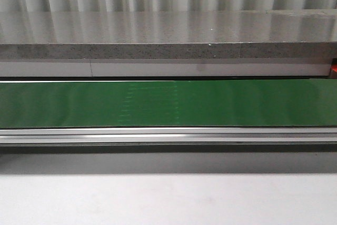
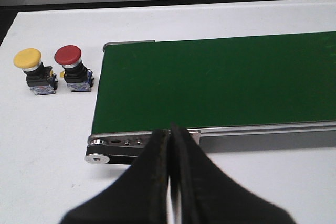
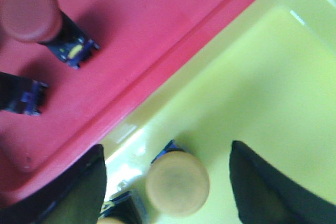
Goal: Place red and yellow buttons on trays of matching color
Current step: 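Lower the yellow button into the yellow tray and open the right gripper, then withdraw the right gripper back over the belt end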
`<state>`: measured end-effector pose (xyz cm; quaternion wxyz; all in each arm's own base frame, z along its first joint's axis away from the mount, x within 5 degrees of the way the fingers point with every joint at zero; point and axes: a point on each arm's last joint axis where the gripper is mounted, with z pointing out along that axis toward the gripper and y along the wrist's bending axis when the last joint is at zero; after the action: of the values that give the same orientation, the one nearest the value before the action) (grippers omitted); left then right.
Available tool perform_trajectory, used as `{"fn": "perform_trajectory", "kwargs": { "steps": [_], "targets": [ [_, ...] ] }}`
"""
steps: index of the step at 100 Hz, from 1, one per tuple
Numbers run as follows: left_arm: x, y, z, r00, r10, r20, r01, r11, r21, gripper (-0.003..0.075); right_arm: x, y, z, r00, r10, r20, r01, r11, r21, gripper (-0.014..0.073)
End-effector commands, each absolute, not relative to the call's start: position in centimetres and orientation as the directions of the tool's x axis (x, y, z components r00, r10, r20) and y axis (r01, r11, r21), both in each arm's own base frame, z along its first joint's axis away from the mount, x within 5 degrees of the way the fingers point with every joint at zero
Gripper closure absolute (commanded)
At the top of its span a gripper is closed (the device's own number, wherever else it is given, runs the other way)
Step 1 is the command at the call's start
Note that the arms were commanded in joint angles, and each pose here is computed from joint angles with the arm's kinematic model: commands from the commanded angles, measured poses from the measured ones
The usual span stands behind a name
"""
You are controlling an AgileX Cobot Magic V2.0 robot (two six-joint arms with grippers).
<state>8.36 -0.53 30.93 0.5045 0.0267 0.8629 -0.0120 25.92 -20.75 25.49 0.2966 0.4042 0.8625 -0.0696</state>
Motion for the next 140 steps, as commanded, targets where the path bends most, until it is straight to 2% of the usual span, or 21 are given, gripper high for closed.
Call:
{"fn": "perform_trajectory", "kwargs": {
  "steps": [1, 25, 40, 56, 75, 108, 120, 140],
  "targets": [
    [8.6, -0.7, 32.3, -0.413, 0.023, -0.911, 0.076, 0.997, -0.009, 0.074, 25.5, -19.9, 29.5, -0.422, 0.604, -0.676, 0.719, 0.677, 0.156, 0.0091],
    [8.6, -0.7, 32.3, -0.413, 0.023, -0.911, 0.076, 0.997, -0.009, 0.074, 25.7, -14.0, 34.3, -0.42, 0.47, -0.776, 0.574, 0.8, 0.173, 0.0091],
    [8.6, -0.7, 32.3, -0.413, 0.023, -0.911, 0.076, 0.997, -0.009, 0.074, 25.5, -9.0, 36.9, -0.447, 0.314, -0.838, 0.395, 0.909, 0.13, 0.0095],
    [8.6, -0.7, 32.3, -0.413, 0.023, -0.911, 0.076, 0.997, -0.009, 0.074, 23.7, -4.7, 38.4, -0.428, 0.176, -0.887, 0.229, 0.97, 0.082, 0.0095],
    [8.6, -0.7, 32.3, -0.413, 0.023, -0.911, 0.076, 0.997, -0.009, 0.074, 19.7, -2.1, 37.9, -0.417, 0.075, -0.906, 0.112, 0.993, 0.031, 0.0095],
    [8.6, -0.7, 32.3, -0.413, 0.023, -0.911, 0.076, 0.997, -0.009, 0.074, 12.5, -1.2, 35.4, -0.399, 0.058, -0.915, 0.097, 0.995, 0.021, 0.0105],
    [8.6, -0.7, 32.3, -0.413, 0.023, -0.911, 0.076, 0.997, -0.009, 0.074, 10.9, -1.0, 35.0, -0.364, 0.055, -0.93, 0.096, 0.995, 0.021, 0.0195],
    [8.6, -0.7, 32.3, -0.413, 0.023, -0.911, 0.076, 0.997, -0.009, 0.074, 9.7, -0.9, 35.1, -0.33, 0.052, -0.943, 0.095, 0.995, 0.022, 0.0505]
  ]
}}
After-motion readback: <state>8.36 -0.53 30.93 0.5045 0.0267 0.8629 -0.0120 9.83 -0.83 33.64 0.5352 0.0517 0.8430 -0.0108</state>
